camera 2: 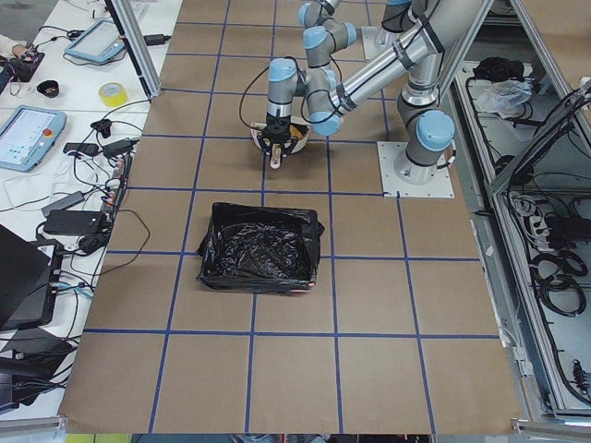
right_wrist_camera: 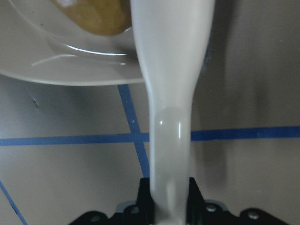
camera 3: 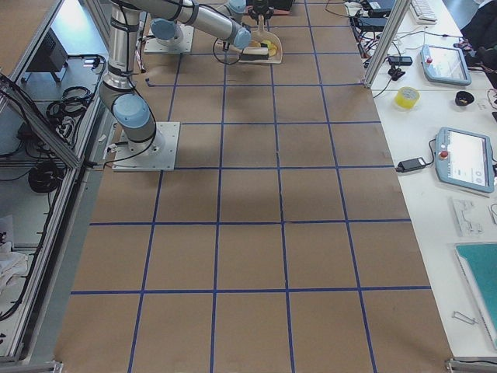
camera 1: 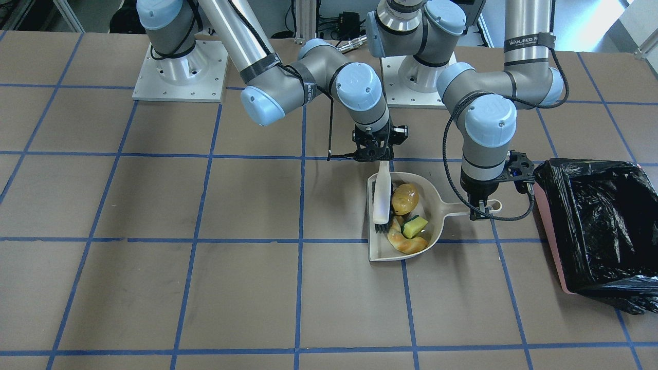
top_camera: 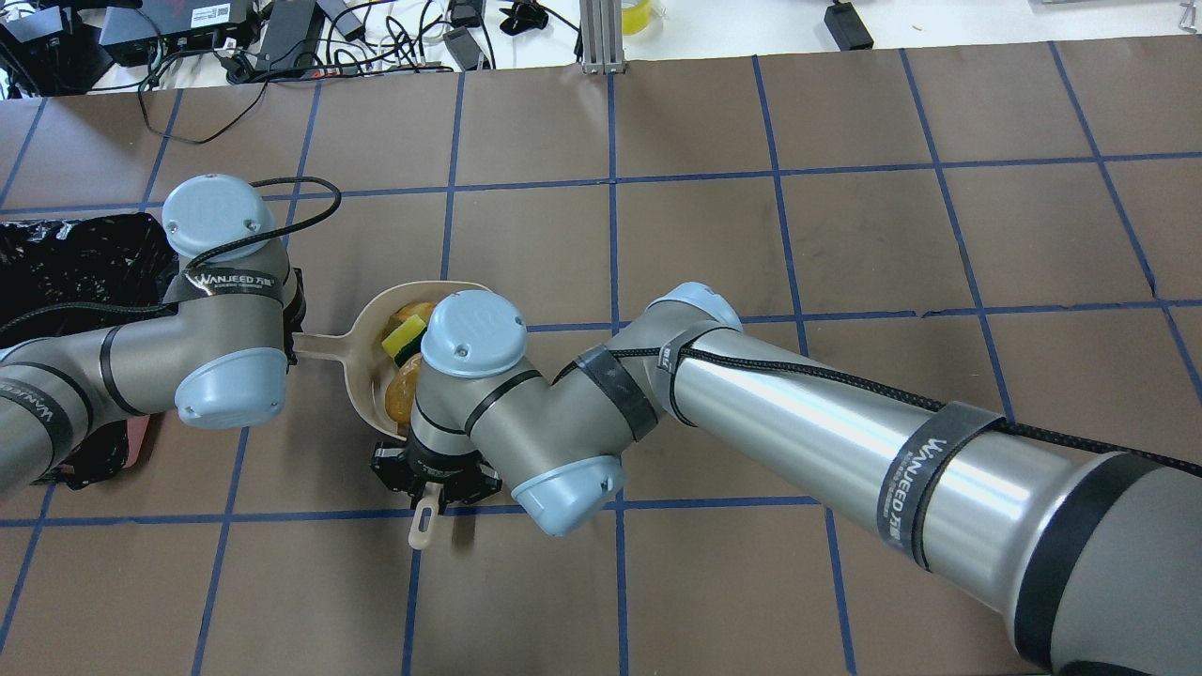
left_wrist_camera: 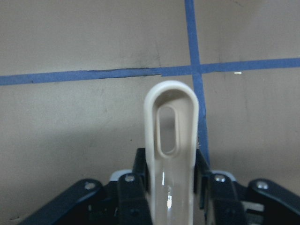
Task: Sweep and dump trash into bin
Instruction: 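Lift the loaded dustpan toward the bin while the right gripper withdraws the brush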
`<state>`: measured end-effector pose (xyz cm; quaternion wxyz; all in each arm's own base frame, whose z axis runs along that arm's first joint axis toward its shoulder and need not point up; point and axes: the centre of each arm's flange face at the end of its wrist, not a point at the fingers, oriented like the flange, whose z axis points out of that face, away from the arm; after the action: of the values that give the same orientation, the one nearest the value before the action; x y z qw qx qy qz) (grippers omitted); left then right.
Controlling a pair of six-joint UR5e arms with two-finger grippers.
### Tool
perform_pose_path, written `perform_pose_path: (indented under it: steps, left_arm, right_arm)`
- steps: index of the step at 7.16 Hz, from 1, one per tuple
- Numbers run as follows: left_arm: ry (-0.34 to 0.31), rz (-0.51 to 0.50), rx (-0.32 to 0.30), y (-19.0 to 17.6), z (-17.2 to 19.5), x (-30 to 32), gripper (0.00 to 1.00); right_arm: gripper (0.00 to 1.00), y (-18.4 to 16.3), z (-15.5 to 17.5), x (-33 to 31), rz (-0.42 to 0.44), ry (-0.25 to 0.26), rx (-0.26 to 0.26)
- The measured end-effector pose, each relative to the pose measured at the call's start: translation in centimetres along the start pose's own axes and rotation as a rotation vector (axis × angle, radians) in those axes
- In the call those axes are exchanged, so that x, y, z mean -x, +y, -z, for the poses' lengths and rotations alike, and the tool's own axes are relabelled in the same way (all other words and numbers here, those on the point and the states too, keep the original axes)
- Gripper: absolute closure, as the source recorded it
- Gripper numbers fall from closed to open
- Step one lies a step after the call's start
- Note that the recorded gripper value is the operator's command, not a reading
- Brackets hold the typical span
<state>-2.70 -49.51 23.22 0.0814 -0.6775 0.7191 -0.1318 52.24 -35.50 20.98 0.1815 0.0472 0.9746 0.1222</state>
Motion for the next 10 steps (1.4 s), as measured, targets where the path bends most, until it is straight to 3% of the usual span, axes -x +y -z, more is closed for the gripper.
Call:
perform_pose_path:
  steps: [1, 2, 5, 7, 10]
  left_arm:
    - [0.001, -0.001, 0.0, 0.0, 0.1, -0.1, 1.0]
    - [0.0, -0.004, 0.0, 0.0, 0.1, -0.1, 1.0]
    - [-0.006, -0.018, 0.011, 0.1, 0.2, -0.1, 1.0]
    - [-0.031, -0.03, 0.072, 0.1, 1.3, -1.0, 1.0]
    - [-0.089, -0.037, 0.174, -2.2, 6.4, -5.0, 1.0]
  right_arm:
    - [0.96, -0.1, 0.3, 0.1, 0.015, -0.001, 0.0]
    - [0.96, 0.1, 1.0, -0.3, 0.019, 0.039, 0.004]
    - [0.96, 1.4, 6.1, -4.0, 0.067, 0.304, 0.019]
    - [0.97, 1.4, 11.8, -7.6, 0.021, 0.425, 0.029]
    - [0.98, -4.7, 21.6, -18.2, -0.019, 0.493, 0.073]
